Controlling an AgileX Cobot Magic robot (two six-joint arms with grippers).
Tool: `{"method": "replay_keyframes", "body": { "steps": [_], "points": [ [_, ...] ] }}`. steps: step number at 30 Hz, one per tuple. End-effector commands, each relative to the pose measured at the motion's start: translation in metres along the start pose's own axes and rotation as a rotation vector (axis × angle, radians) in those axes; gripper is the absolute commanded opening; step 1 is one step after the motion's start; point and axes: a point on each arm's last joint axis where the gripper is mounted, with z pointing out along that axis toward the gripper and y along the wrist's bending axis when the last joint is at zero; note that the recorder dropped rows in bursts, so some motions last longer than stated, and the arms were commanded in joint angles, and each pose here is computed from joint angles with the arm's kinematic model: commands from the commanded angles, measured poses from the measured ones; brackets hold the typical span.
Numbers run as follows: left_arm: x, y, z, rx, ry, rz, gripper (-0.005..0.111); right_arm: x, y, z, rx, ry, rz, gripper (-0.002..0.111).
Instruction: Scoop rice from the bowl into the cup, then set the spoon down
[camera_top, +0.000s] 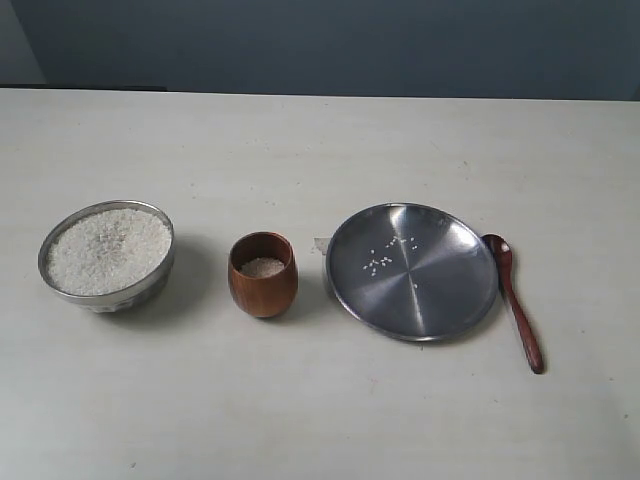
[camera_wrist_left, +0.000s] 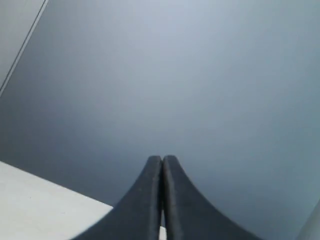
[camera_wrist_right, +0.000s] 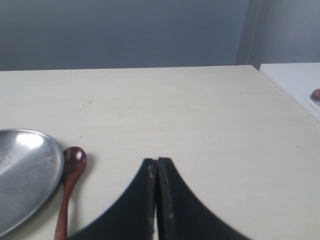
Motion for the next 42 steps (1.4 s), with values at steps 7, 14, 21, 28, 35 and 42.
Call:
{"method": "replay_keyframes", "body": {
  "steps": [7,14,21,28,35,42],
  "points": [
    [-0.07,-0.057,-0.018,0.153,0.103,0.122,0.0,-0.001,0.0,0.0,-0.003,-0.015,0.0,0.0],
    [-0.104,-0.075,-0.032,0.18,0.029,0.273,0.0,-0.001,0.0,0.0,-0.002,-0.013,-0.002,0.0],
    [-0.11,-0.064,-0.048,-0.003,0.243,0.634,0.0,-0.001,0.0,0.0,-0.002,-0.013,-0.002,0.0],
    [-0.127,-0.072,-0.06,-0.013,0.209,0.569,0.0,-0.001,0.0,0.0,-0.003,-0.015,-0.001,0.0],
    [-0.128,-0.071,-0.07,-0.038,0.306,0.564,0.0,-0.001,0.0,0.0,0.002,-0.015,-0.015,0.0],
    [-0.128,-0.071,-0.07,-0.038,0.306,0.564,0.0,-0.007,-0.001,-0.001,0.015,-0.085,-0.059,0.0]
  ]
}}
